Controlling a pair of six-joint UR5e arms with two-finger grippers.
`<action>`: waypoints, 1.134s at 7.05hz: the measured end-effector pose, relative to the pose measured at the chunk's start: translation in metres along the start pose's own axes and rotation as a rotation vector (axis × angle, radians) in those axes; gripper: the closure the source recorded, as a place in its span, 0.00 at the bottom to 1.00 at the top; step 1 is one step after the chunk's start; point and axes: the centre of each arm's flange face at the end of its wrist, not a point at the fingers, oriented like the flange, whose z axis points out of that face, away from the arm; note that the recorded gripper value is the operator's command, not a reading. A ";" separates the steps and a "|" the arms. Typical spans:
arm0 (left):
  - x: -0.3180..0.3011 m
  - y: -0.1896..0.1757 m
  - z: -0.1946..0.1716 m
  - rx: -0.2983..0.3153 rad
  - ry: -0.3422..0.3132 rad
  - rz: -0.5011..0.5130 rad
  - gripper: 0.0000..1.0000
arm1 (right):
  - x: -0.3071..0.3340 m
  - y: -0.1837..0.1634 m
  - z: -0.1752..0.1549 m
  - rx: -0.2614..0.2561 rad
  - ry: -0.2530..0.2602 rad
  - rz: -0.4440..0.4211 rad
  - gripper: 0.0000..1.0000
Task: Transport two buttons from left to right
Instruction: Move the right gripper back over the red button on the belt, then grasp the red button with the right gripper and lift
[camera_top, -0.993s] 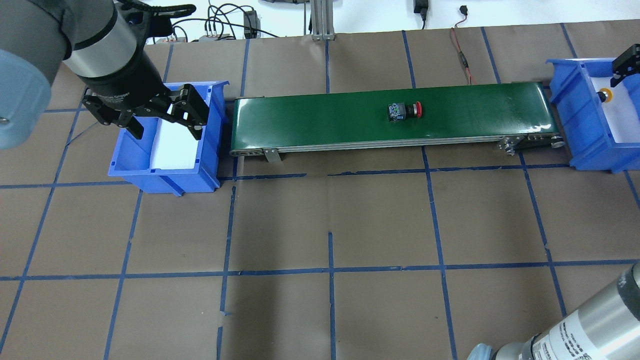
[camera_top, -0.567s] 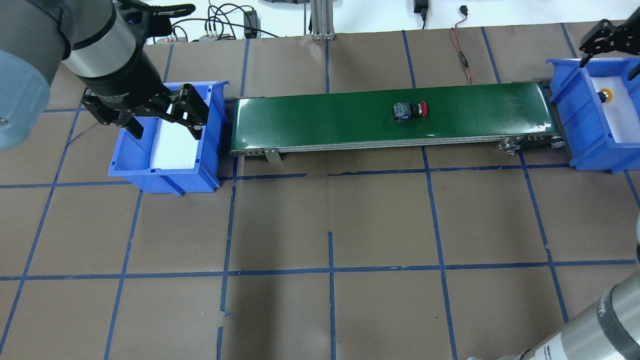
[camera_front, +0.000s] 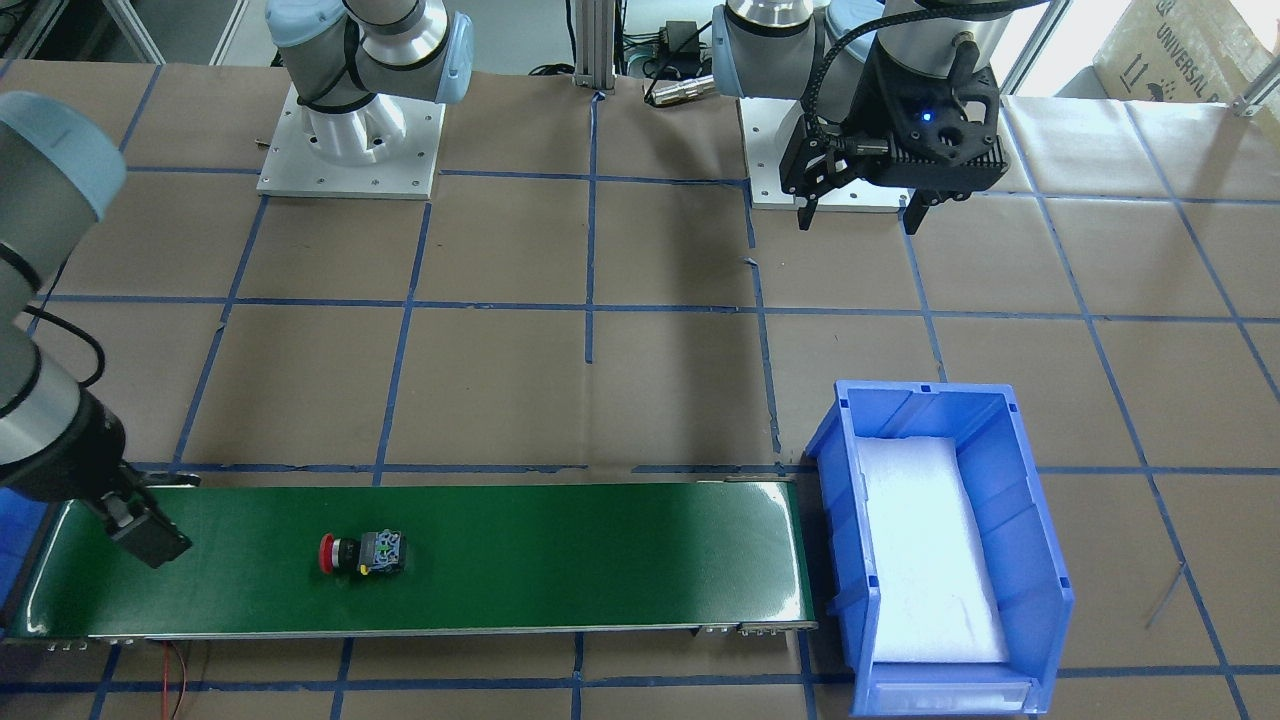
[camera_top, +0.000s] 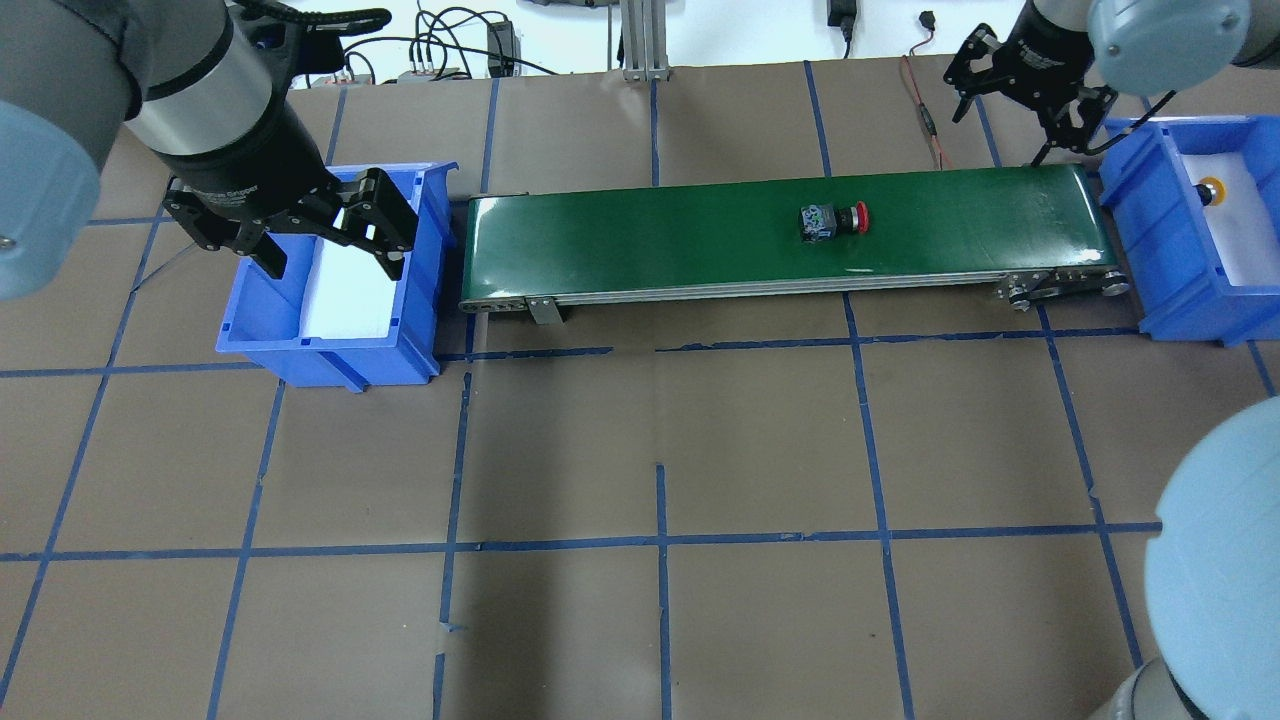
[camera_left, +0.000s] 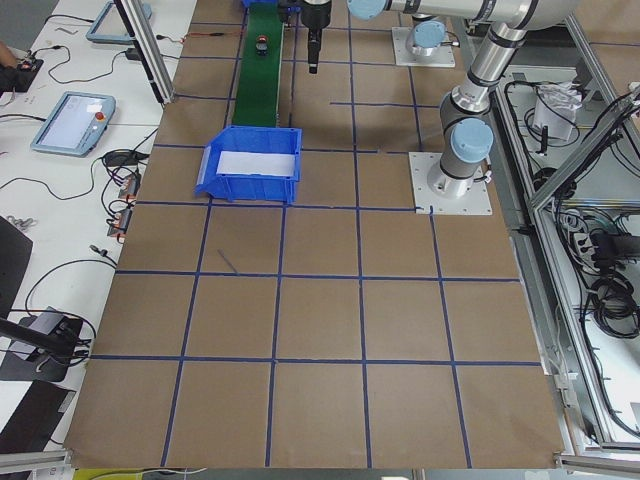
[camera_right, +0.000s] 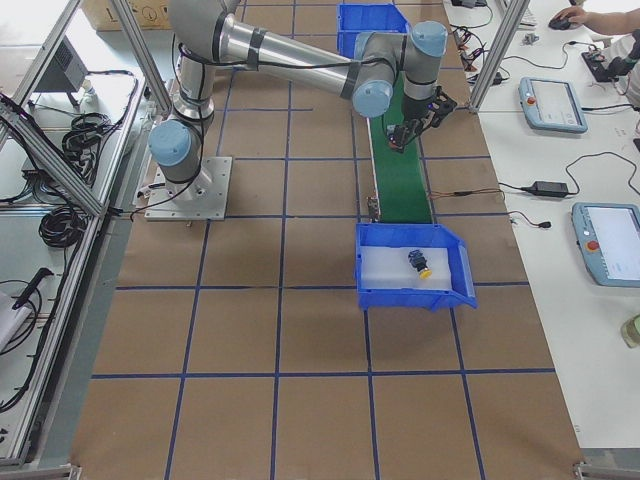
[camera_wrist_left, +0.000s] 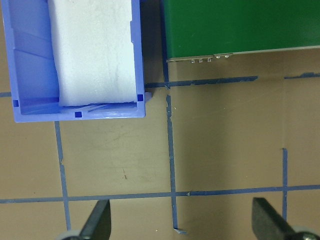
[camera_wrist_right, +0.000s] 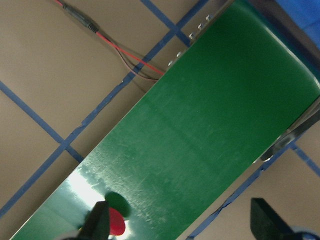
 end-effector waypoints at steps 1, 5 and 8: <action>0.000 0.000 0.000 -0.001 0.000 0.000 0.00 | -0.016 0.016 0.019 -0.025 0.014 0.085 0.00; 0.000 0.000 0.000 -0.001 0.000 0.000 0.00 | -0.044 0.037 0.070 -0.065 0.065 0.371 0.00; 0.000 0.000 0.000 0.000 0.000 0.000 0.00 | -0.063 0.043 0.098 -0.042 0.043 0.417 0.11</action>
